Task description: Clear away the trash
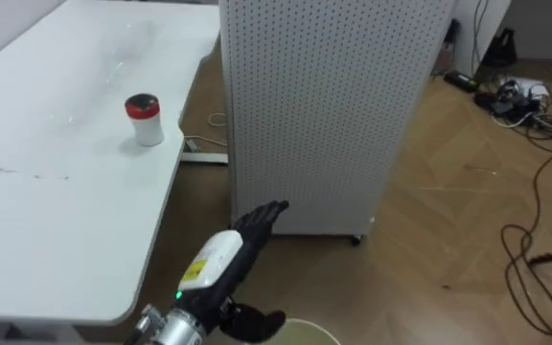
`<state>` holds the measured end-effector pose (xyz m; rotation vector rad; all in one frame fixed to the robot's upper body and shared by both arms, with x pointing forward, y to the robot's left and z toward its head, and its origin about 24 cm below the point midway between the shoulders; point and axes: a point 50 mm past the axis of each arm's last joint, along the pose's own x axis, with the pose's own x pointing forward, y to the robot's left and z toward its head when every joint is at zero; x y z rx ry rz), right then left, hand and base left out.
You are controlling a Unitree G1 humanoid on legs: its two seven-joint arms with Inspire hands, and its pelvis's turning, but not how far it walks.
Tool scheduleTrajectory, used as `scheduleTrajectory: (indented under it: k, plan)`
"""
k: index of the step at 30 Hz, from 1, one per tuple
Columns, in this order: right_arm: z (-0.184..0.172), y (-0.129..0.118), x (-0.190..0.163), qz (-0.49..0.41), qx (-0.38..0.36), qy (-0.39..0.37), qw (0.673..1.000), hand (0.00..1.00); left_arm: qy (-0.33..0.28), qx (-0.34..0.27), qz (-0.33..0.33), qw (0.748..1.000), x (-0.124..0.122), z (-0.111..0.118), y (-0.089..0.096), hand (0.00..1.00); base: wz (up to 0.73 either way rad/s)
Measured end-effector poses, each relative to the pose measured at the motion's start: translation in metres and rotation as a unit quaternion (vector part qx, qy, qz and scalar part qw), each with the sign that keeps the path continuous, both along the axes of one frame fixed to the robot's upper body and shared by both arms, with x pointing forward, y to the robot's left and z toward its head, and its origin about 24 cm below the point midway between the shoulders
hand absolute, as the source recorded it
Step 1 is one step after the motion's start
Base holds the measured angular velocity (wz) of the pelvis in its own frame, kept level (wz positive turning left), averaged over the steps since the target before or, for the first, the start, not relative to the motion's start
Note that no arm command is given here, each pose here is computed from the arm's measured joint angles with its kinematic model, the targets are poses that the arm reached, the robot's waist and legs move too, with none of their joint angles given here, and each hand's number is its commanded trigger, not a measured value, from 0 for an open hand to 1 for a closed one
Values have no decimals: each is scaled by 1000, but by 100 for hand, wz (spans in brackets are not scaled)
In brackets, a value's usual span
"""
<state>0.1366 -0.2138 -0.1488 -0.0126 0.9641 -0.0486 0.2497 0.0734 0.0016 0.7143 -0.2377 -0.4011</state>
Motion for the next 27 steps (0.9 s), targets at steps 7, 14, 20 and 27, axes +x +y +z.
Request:
scheduleTrajectory:
  k: [7,14,20,27]
  plan:
    - [0,-3,-3,11,-11,4,1000,100,-44,-25,73,996,-2,15,34,0,-22]
    - [-4,-9,-17,-1,-31,20,999,100,-110,-56,160,979,-9,26,62,0,4]
    - [-5,-9,-25,-2,-34,24,999,100,-134,-61,198,969,-8,31,75,0,6]
    - [-5,-9,-26,10,-39,27,999,100,-174,-75,257,947,-5,44,99,0,1]
